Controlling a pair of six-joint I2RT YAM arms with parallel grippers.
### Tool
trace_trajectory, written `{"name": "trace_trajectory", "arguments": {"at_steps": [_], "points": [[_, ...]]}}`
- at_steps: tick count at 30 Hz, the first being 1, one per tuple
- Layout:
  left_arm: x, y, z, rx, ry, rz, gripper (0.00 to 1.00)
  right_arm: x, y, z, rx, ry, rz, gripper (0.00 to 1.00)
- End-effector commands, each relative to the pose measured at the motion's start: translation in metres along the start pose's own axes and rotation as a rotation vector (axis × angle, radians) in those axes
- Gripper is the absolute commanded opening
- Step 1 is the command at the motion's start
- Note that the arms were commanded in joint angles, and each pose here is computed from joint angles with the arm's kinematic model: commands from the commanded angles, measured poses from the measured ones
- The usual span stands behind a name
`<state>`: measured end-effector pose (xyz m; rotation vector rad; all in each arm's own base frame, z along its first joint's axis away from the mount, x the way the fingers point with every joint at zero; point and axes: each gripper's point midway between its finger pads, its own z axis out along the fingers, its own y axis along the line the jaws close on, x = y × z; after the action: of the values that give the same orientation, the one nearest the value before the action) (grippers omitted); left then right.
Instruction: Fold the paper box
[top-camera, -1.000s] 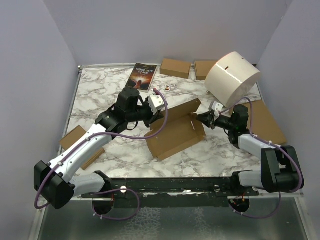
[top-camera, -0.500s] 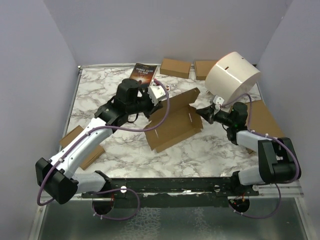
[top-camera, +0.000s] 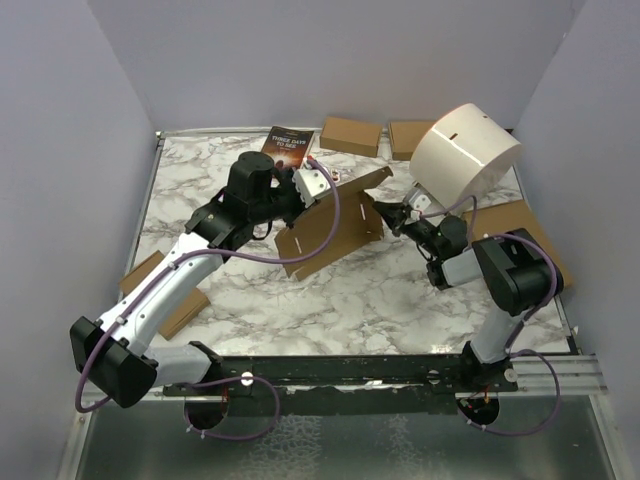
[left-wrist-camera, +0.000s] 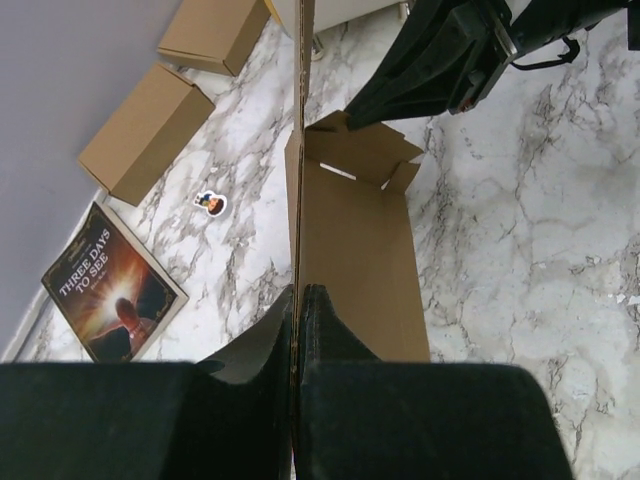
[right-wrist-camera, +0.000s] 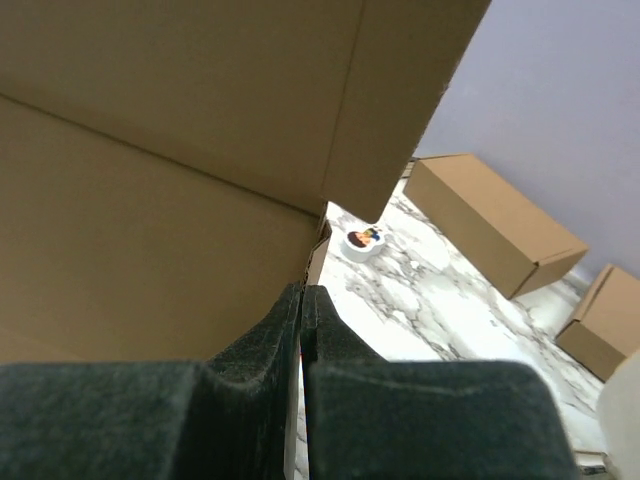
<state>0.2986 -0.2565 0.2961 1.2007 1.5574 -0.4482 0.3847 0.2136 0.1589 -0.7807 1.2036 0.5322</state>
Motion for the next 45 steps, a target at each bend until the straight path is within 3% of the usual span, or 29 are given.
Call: {"name": "trace_trajectory", "arguments": {"at_steps": [1,10,17,24,37,45], "points": [[0.004,-0.012,0.000,0.034,-0.020,-0.067,0.00,-0.026,-0.013,-0.001,0.091,-0.110,-0.153,0.01],[-0.001,-0.024,0.003,0.078,-0.071,-0.251,0.00,-0.025,0.009,-0.019,0.010,-0.103,-0.306,0.01],[-0.002,-0.001,0.000,-0.011,-0.061,-0.167,0.00,-0.021,0.029,-0.031,-0.076,-0.072,-0.350,0.01],[-0.022,0.014,-0.006,-0.045,-0.082,-0.074,0.00,-0.011,0.027,-0.025,-0.150,0.100,-0.262,0.04],[-0.032,0.018,-0.017,-0.060,-0.097,-0.021,0.00,-0.005,-0.004,-0.017,-0.038,0.270,-0.149,0.17],[-0.028,0.004,-0.017,0.002,-0.105,-0.017,0.00,-0.003,-0.017,-0.008,-0.003,0.299,-0.120,0.19]]}}
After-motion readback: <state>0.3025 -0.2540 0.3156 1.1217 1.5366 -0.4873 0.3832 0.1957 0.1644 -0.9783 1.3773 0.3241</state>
